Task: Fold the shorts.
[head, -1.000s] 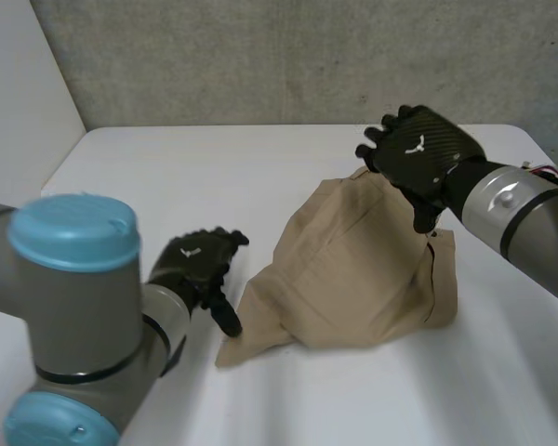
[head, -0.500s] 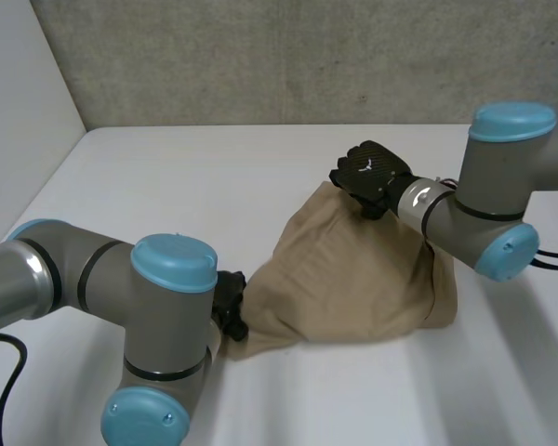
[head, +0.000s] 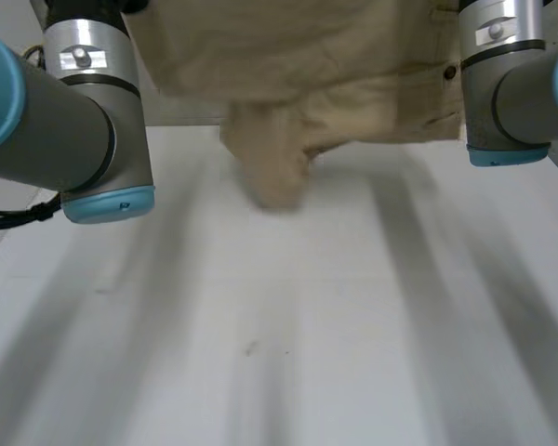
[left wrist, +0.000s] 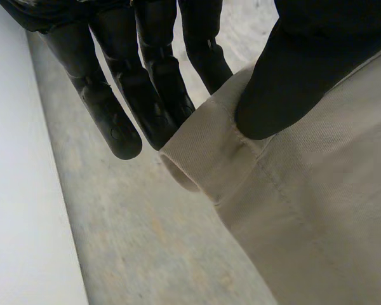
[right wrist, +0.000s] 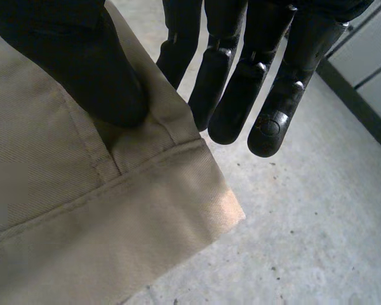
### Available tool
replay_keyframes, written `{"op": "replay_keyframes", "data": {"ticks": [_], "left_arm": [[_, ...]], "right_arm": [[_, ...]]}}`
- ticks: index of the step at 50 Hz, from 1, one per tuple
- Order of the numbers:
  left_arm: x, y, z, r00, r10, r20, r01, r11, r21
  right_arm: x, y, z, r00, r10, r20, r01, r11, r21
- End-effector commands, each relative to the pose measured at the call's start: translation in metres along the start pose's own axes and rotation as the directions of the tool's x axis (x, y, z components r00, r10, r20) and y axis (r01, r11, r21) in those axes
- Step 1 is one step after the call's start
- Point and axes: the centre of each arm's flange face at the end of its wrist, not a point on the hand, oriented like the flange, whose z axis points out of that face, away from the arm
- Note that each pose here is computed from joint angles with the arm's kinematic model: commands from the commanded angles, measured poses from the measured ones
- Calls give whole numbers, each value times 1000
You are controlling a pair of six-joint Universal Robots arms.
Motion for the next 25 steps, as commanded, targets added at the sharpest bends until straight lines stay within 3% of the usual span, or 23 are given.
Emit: {"op": "replay_keyframes", "data": {"ticks": [1, 6, 10, 18, 19, 25], "left_arm": [[9, 42, -58, 993, 39, -108, -59, 980, -192], [5, 79, -103, 981, 78, -177, -135, 932, -336], [-1, 101, -141, 966, 102, -237, -199, 878, -435], [-10, 112, -202, 920, 106, -378, -327, 739, -589], [-11, 110, -212, 906, 97, -411, -355, 703, -616], [-22, 89, -225, 871, 81, -484, -431, 597, -676]], "right_arm": [[-18, 16, -50, 989, 55, 134, -29, 982, -187], [-43, 32, -100, 948, 136, 287, -31, 939, -341], [-57, 42, -147, 893, 225, 390, -5, 871, -491], [-66, 40, -228, 773, 425, 471, 97, 654, -750], [-65, 37, -239, 752, 461, 471, 116, 611, -783], [-50, 15, -251, 716, 539, 443, 151, 501, -852]]}}
